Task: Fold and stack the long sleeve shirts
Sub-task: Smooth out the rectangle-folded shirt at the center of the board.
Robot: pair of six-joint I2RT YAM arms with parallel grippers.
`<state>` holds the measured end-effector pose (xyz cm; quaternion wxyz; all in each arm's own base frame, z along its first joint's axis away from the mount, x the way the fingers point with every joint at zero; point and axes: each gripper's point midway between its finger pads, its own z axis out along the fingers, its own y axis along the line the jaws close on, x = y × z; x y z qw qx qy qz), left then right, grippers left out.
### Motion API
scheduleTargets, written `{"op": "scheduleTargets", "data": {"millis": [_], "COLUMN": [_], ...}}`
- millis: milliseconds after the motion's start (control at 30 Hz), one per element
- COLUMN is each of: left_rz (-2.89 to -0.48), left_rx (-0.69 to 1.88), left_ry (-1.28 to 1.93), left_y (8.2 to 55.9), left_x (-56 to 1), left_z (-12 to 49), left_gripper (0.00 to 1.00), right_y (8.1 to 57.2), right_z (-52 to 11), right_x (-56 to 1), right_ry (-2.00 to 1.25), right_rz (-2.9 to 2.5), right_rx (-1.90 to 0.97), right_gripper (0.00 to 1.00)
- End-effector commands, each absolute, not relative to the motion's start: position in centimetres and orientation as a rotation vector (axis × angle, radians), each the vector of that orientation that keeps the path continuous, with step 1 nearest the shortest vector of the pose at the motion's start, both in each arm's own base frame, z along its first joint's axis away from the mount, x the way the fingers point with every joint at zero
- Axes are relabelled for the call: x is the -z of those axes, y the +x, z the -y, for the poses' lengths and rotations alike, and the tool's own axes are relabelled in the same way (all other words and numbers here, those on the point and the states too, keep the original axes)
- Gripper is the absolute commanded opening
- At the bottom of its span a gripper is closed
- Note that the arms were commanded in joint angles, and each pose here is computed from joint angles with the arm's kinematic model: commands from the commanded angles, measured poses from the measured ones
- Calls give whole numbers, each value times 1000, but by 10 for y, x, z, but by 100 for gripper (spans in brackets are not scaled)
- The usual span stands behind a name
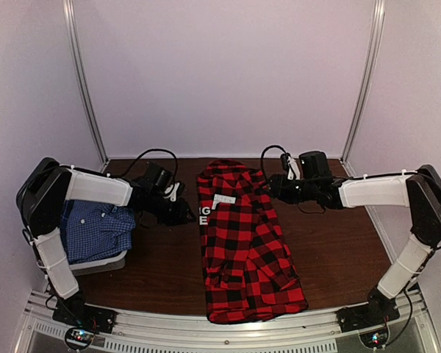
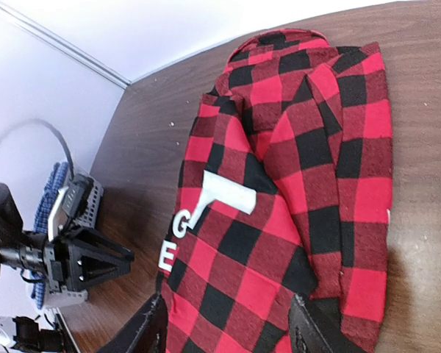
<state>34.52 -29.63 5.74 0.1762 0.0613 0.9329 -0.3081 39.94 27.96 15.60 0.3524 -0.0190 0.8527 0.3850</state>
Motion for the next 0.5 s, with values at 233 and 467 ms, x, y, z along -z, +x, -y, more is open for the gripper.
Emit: {"op": "scheduleTargets", "data": {"millis": [233,467], "left_rz": [-2584,-2603], "left_rx": [912,856], "left_ry": [198,215], "left_y": [353,364], "left_x": [-62,-52], "left_z": [320,324], "left_gripper": [38,38], "right_y": [344,328], "right_z": [-227,-214], "right_x": [-124,-117], "right_ry": [-4,26], "right_rz": [-2282,-2294], "right_rx": [-819,-793], "right_gripper": [59,60]}}
